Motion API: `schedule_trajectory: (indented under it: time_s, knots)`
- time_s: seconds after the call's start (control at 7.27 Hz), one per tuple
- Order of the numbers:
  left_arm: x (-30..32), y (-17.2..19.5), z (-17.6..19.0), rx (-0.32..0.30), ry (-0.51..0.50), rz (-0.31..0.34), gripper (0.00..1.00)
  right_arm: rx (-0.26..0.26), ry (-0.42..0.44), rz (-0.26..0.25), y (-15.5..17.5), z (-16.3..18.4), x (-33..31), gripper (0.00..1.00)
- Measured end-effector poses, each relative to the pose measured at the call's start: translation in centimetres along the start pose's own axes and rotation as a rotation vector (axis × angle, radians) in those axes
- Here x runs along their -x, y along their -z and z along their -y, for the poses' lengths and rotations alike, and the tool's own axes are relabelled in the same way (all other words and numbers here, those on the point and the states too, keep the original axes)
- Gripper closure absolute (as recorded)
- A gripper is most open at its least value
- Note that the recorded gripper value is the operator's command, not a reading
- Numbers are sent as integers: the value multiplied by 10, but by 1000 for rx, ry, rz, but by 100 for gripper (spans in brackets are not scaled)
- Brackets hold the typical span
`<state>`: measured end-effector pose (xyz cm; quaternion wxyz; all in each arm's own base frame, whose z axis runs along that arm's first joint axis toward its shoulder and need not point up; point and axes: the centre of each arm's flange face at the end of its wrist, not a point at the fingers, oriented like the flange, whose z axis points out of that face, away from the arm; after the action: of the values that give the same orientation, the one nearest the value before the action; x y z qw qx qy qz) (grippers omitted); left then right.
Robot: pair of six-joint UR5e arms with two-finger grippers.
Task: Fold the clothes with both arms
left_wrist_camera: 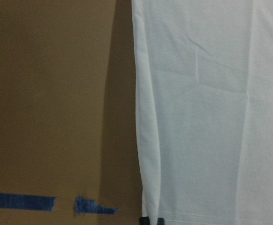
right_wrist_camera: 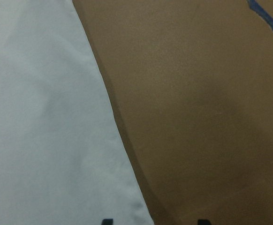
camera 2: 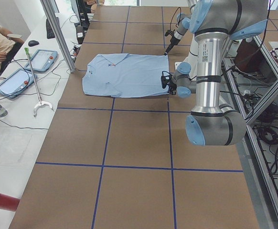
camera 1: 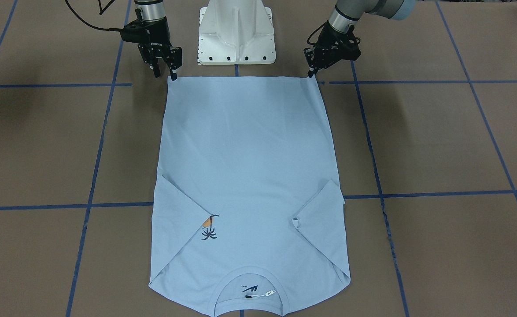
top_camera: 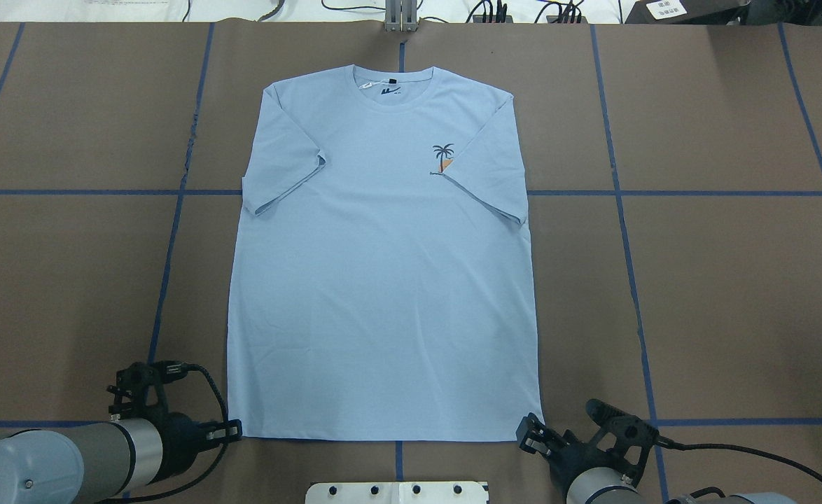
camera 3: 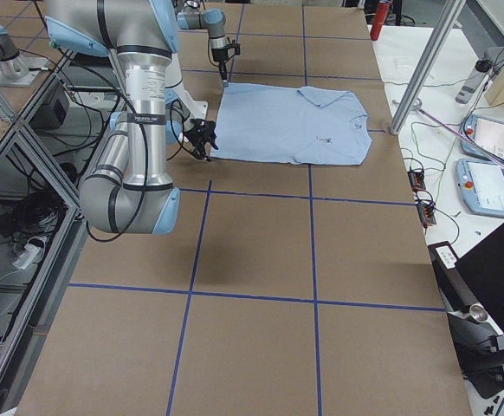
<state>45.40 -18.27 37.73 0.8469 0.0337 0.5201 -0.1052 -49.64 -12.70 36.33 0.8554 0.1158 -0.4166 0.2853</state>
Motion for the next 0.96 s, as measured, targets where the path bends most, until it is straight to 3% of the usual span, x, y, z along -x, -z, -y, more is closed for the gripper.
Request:
schedule_trajectory:
  time_s: [0.69, 0.96]
  knots:
    - [0, 0, 1, -1, 1, 1, 100, 1, 1, 2, -4, -8, 3, 64]
    - [1, 0, 1, -1, 1, 1, 100, 3, -1, 5, -3, -10, 4, 95]
